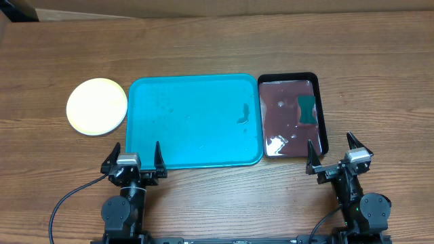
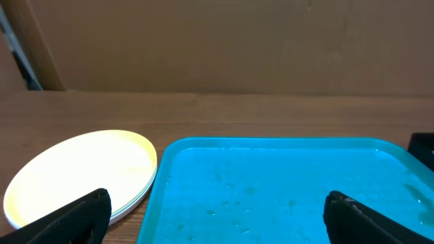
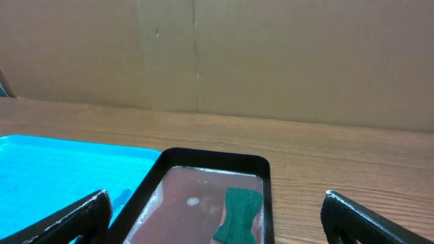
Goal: Clean dirty plates on tray and stack at the side
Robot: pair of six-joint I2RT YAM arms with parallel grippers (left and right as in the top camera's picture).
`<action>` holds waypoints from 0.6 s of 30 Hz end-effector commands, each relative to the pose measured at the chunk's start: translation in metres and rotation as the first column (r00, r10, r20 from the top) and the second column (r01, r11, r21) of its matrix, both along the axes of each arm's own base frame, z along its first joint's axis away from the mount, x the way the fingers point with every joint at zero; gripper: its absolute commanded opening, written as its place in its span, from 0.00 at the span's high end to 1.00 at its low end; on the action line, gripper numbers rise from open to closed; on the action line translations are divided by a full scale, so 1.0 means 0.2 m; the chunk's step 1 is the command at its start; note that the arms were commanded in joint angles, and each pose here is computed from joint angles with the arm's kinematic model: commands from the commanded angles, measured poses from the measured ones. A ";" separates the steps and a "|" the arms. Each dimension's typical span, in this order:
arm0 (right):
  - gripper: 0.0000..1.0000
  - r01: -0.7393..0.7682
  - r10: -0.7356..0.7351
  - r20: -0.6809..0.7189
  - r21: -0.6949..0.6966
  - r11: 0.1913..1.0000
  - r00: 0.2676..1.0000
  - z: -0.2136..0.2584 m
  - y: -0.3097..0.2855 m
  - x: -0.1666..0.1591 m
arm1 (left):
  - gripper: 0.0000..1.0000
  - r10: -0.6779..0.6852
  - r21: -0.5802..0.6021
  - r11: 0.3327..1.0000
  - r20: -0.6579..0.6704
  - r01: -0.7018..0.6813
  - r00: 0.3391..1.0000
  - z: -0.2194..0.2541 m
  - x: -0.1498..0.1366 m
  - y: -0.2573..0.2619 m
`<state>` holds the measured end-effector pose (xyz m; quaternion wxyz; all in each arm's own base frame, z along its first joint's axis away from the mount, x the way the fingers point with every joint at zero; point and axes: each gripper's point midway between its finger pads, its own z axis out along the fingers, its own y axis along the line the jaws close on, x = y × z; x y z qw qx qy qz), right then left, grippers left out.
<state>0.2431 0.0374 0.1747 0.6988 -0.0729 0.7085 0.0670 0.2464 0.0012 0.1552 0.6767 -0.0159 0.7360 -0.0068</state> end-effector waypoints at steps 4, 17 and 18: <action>0.00 0.001 -0.001 0.005 -0.004 1.000 1.000 -0.01 0.00 0.00 | 0.00 -0.047 0.046 0.998 0.008 0.047 0.999 0.00 0.00 -0.04; 0.00 0.001 -0.001 0.005 -0.004 1.000 1.000 -0.01 0.00 0.00 | 0.00 -0.047 0.046 0.998 0.007 0.046 0.999 0.00 0.00 -0.04; 0.00 0.001 -0.001 0.005 -0.004 1.000 1.000 -0.01 0.00 0.00 | 0.00 -0.046 0.046 0.998 0.007 0.046 0.999 0.00 0.00 -0.04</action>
